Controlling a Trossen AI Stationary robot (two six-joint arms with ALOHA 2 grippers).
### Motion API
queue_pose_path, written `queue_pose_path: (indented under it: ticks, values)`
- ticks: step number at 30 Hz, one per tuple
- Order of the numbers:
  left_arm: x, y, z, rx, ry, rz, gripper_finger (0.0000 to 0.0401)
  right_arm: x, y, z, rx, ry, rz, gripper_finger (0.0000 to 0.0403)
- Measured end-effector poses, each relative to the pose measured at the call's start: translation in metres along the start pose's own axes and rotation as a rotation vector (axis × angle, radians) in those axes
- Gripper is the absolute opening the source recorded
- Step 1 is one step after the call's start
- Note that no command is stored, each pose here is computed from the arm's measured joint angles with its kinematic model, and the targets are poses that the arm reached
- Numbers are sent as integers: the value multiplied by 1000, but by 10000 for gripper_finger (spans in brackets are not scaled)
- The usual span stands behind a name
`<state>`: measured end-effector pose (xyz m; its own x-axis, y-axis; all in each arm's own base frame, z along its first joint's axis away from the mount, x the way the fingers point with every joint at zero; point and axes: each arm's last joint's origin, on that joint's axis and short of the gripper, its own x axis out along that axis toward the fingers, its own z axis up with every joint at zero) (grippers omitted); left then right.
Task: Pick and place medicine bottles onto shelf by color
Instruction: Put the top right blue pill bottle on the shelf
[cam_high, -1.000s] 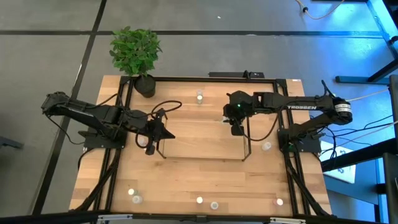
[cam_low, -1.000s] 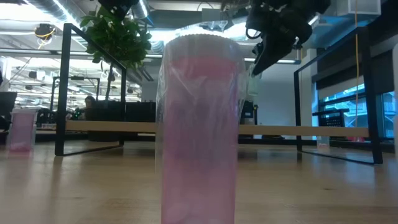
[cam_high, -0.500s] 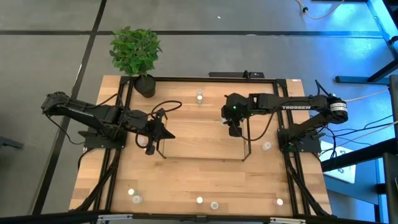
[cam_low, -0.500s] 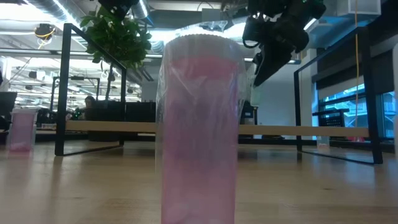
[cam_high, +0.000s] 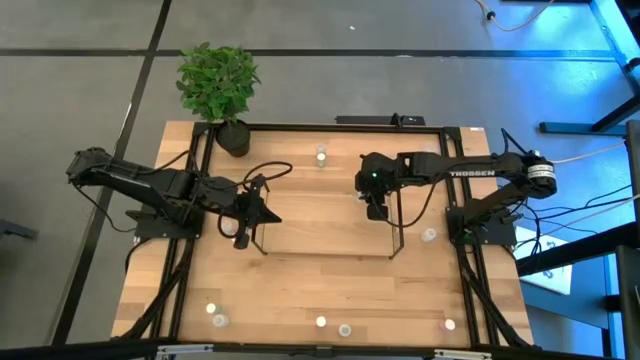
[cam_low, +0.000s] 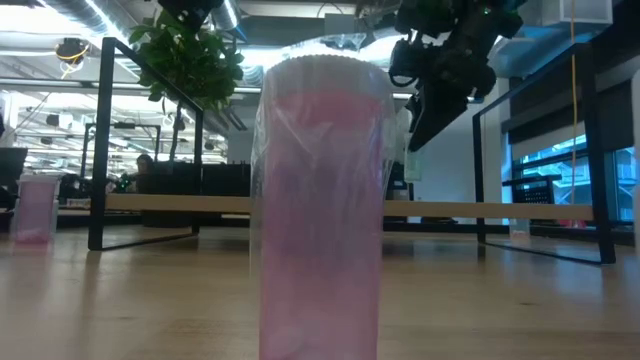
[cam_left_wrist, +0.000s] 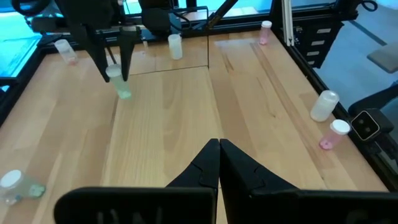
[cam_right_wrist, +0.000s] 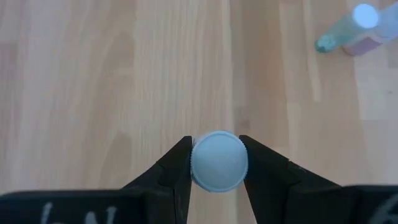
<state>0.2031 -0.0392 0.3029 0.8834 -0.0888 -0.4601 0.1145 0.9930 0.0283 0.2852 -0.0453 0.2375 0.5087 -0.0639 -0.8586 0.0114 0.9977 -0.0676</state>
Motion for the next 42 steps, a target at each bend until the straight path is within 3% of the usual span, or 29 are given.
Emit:
queue_pose_path:
  ticks: [12,22,42]
  values:
    - [0,0,0,0,0,0,0,9,9,0,-27,45,-46,124]
    - [0,0,0,0,1,0,0,25,13,-17,41,42,-43,124]
    - [0,0,0,0,1,0,0,24,13,-17,41,47,-42,125]
